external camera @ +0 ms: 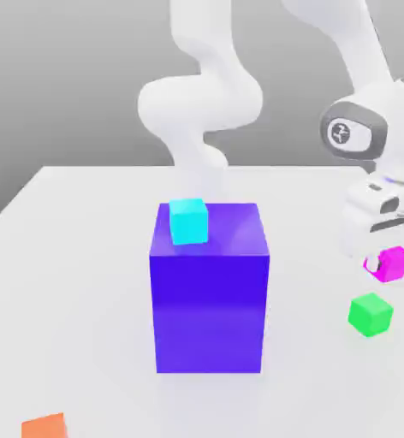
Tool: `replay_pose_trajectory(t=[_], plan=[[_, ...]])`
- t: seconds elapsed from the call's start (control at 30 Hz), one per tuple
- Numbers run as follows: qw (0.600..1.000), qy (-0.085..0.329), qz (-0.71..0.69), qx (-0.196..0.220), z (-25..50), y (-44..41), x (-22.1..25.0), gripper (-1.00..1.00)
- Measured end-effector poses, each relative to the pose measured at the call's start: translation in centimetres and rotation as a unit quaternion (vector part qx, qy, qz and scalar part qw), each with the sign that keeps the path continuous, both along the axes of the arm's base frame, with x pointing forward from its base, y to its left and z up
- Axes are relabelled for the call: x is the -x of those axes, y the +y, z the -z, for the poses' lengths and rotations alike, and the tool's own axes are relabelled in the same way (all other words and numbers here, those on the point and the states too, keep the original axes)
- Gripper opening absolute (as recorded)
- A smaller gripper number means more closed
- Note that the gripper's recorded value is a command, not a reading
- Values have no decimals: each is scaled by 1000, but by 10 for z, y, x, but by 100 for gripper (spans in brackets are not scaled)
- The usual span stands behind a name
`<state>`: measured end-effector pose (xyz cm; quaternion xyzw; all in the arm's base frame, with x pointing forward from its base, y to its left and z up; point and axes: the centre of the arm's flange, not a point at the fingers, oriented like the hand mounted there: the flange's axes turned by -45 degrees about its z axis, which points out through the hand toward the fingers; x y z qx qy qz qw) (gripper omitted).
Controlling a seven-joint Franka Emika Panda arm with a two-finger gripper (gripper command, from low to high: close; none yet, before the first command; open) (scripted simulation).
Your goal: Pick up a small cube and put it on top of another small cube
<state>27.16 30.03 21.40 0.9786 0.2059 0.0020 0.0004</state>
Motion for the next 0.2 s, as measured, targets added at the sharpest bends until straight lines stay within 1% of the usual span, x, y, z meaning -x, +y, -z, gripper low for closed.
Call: replay_pose_trajectory(t=[0.07, 0.1, 0.2], plan=[[1000, 0, -2, 0, 20, 0, 2, -100], [1000, 1, -3, 0, 30, 0, 3, 100], [1000, 1, -3, 0, 30, 0, 3, 100]])
